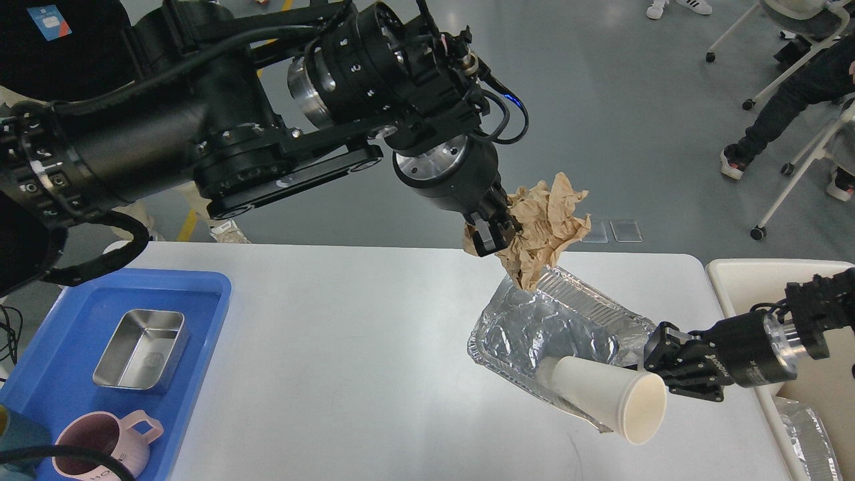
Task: Tidy desktop
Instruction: 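Carry the crumpled paper over the foil tray and drop it in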
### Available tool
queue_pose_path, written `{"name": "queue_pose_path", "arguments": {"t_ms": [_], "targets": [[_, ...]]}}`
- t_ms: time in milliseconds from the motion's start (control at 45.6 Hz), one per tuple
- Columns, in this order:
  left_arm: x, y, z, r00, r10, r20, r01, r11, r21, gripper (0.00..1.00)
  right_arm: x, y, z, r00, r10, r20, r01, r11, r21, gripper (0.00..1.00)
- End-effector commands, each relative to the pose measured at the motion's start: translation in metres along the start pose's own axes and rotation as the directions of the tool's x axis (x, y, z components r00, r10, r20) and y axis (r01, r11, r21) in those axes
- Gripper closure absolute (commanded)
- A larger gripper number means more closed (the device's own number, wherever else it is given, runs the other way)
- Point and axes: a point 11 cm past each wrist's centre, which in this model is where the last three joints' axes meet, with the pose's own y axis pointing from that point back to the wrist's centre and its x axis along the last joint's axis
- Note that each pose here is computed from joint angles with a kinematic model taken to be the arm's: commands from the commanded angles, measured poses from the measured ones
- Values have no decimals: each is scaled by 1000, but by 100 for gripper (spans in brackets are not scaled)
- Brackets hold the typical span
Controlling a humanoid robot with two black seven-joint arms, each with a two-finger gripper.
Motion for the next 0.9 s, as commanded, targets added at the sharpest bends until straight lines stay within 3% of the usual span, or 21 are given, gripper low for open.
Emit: {"name": "queue_pose_path", "arguments": {"t_ms": [0,395,680,789,877], "targets": [[14,-12,12,1000,-1,25,1,1000,-22,95,0,-1,0,1000,-2,1,2,1000,0,100],[32,-38,36,999,5,53,-2,998,-61,92,0,1,0,1000,2,1,-2,1000,1,100],[7,-57,39,999,-38,8,38,994,-106,71,2,2,-2,1000,9,-3,-9,1000,4,100],[2,-62,41,999,-40,-7,39,992,-120,57,3,3,-3,1000,12,-5,-12,1000,5,100],[3,-61,42,999,-29,-28,25,990,-139,30,3,4,-2,1000,14,-3,-14,1000,5,100]]}}
